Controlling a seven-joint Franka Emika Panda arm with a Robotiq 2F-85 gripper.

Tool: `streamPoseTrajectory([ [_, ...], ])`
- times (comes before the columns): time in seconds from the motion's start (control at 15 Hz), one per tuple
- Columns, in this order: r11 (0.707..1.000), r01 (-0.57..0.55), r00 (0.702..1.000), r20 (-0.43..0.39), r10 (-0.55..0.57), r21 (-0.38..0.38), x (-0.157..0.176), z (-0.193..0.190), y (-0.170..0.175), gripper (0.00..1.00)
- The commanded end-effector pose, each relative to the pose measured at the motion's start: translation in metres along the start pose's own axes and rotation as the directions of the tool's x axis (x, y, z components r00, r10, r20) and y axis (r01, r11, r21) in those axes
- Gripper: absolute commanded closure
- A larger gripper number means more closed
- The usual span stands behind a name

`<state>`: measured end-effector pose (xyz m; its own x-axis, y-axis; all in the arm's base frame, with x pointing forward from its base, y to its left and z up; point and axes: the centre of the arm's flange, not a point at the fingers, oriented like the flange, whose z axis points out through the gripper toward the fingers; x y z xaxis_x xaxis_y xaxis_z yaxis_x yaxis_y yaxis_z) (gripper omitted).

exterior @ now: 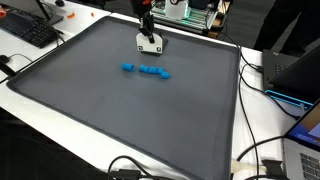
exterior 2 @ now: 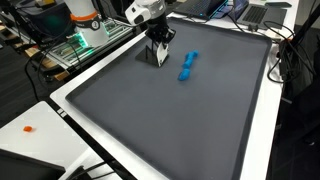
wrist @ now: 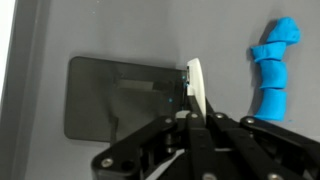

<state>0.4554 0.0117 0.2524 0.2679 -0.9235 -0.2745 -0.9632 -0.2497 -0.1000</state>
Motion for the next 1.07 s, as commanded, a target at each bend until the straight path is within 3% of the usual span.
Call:
streamPoseTrajectory([
  [0.0,1.000,-0.019,1.000,0.002,0.019,-0.010,0.001,0.006,0.010,0.99],
  [0.4,0.999,-0.023,1.000,-0.013,0.024,0.049,0.000,-0.009,0.007,0.99],
  [1.0,0.998,-0.052,0.999,0.005,0.052,0.026,0.003,0.000,0.014,0.99],
])
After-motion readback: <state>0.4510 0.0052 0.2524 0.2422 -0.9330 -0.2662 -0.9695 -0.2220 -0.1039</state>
